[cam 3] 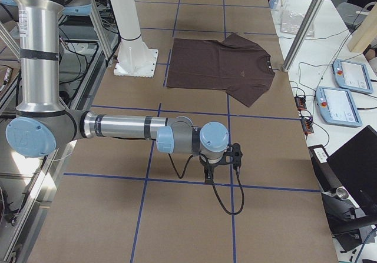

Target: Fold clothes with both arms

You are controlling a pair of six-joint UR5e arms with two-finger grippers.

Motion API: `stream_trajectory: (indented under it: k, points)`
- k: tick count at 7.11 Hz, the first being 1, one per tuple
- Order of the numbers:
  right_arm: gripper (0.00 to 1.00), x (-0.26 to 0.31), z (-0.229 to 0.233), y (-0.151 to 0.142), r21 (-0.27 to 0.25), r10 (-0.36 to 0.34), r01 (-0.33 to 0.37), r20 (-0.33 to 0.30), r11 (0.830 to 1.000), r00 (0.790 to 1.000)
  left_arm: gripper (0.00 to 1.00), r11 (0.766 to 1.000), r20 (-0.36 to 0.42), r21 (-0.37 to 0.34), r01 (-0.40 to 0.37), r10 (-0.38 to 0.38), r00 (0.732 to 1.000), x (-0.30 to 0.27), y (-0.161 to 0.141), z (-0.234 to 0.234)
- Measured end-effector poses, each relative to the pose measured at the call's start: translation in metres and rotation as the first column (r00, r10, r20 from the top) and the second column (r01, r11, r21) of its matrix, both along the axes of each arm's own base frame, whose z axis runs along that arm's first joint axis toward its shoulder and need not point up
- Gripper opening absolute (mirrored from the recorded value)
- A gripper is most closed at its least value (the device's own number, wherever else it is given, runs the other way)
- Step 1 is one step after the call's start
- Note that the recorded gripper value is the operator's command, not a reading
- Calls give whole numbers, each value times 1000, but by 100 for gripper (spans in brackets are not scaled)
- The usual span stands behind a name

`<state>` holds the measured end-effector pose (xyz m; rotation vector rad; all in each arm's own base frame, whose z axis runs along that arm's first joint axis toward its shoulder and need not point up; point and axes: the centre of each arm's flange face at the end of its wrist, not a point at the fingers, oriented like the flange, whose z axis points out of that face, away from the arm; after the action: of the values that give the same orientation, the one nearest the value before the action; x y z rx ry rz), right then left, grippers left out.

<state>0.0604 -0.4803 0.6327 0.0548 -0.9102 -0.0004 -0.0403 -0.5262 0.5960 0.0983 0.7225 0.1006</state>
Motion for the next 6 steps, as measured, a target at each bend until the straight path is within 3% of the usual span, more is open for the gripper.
stream_trajectory:
  k: [2,3,5,6]
  points:
    - [100,-48,-55,-67,149,-81,79,7,986,997,100,993,-63,119,-9,17,998,9,-22,-34]
    - [100,-91,-86,-100,184,-132,127,13,975,991,100,982,-79,190,-15,31,996,15,-26,-44]
    - [100,-184,-140,-144,135,-158,152,35,979,987,100,961,-89,276,-20,46,995,20,-39,-65]
    - [100,-231,-164,-158,126,-157,155,10,980,987,100,954,-90,300,-22,51,995,22,-44,-72]
